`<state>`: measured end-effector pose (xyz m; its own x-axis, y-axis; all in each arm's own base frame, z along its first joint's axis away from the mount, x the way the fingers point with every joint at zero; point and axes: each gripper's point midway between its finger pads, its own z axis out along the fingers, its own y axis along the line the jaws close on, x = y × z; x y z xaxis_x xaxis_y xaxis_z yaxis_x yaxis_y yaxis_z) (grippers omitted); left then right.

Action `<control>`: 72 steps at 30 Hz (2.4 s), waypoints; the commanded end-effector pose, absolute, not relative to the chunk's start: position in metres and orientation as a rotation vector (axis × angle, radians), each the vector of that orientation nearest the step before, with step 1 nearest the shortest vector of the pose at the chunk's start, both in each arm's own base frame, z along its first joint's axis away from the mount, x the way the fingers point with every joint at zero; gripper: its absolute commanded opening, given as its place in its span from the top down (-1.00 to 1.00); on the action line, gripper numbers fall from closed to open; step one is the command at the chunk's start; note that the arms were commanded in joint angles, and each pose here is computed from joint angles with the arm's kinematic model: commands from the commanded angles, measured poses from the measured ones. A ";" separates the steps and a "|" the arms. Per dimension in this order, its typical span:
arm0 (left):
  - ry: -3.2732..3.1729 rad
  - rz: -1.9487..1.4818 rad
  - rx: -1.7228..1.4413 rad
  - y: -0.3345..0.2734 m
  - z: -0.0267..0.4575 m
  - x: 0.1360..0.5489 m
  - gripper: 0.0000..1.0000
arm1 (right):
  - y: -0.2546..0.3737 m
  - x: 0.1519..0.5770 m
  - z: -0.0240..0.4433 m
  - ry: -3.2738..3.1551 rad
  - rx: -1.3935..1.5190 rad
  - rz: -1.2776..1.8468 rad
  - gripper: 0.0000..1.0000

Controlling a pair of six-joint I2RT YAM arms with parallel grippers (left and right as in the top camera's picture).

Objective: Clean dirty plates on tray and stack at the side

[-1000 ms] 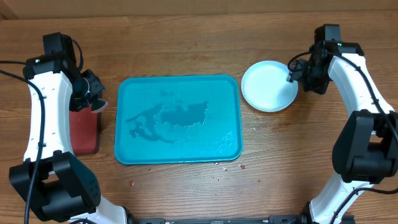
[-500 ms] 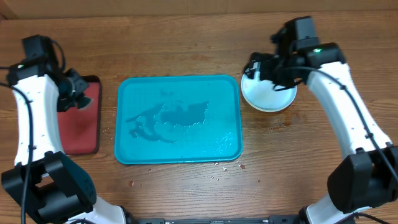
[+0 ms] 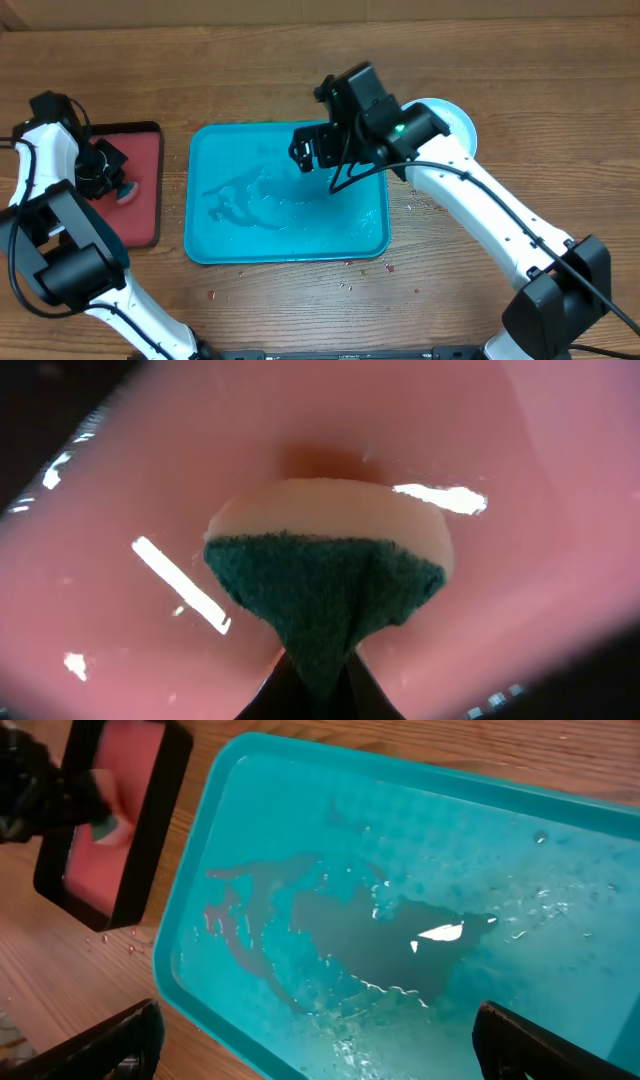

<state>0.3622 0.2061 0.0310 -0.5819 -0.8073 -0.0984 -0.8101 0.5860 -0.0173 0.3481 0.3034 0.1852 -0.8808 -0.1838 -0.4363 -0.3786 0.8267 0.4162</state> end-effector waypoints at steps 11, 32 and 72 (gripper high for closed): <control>2.765 0.050 -1.351 0.211 0.039 0.366 -0.52 | 0.300 0.348 0.184 2.643 -0.368 0.683 -1.00; 2.527 -0.319 -0.627 0.105 0.290 0.358 -0.73 | 0.208 0.304 0.267 2.535 -0.260 0.350 -1.00; 2.444 -0.298 -0.426 0.013 0.224 0.256 -1.00 | 0.177 0.256 0.274 2.600 -0.356 0.270 -1.00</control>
